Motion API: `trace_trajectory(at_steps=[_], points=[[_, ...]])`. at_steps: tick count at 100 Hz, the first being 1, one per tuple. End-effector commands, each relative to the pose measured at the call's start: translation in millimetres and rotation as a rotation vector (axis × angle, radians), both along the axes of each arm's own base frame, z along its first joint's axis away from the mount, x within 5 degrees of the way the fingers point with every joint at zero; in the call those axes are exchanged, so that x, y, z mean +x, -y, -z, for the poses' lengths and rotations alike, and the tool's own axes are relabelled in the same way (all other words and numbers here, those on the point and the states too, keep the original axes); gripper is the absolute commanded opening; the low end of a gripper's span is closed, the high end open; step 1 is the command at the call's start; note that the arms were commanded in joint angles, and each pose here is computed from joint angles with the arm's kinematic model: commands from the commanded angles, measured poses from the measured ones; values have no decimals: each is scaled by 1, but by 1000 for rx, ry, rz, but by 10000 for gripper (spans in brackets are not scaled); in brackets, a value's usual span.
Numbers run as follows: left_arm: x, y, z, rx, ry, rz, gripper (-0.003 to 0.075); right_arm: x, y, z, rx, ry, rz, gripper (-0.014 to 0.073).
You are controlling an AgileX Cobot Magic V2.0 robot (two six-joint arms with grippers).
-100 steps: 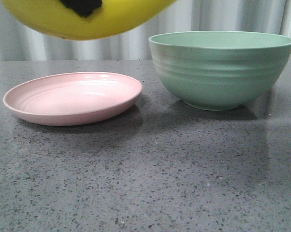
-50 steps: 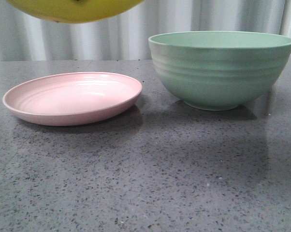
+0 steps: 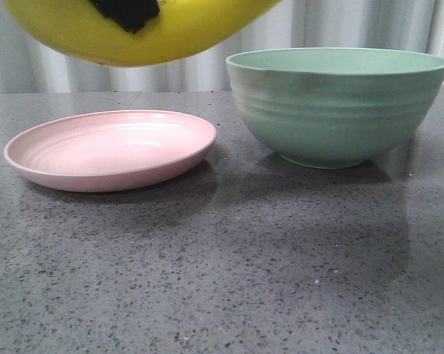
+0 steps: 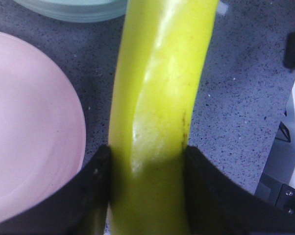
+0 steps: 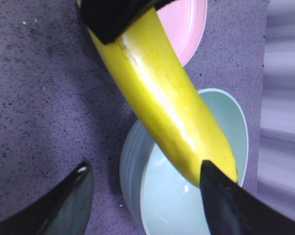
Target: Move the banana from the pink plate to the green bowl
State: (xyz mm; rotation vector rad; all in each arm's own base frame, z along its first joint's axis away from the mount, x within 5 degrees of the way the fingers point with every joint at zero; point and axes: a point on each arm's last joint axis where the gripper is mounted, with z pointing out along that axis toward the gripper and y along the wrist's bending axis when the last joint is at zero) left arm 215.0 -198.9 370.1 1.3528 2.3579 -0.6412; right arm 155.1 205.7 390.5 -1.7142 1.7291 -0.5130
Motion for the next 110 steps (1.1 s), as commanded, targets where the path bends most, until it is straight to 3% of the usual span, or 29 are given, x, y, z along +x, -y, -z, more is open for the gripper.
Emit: trace_trajectory(at_steps=[1,18,47,82,110], points=[[-12,-1,-18,-61,-7,18,-19,0,6,-18,40,76,7,411],[-14,3,-21,-107,-40,24,-19,1,0,-21,89,107,-38,411],[-25,12,-21,-106,-43,73,-19,3,1,-22,67,136,-36,410],[-25,12,-20,-95,-34,75,-19,-1,6,-15,23,61,9,410],[-25,12,-21,-97,-34,75,-19,0,3,-17,35,80,-22,410]])
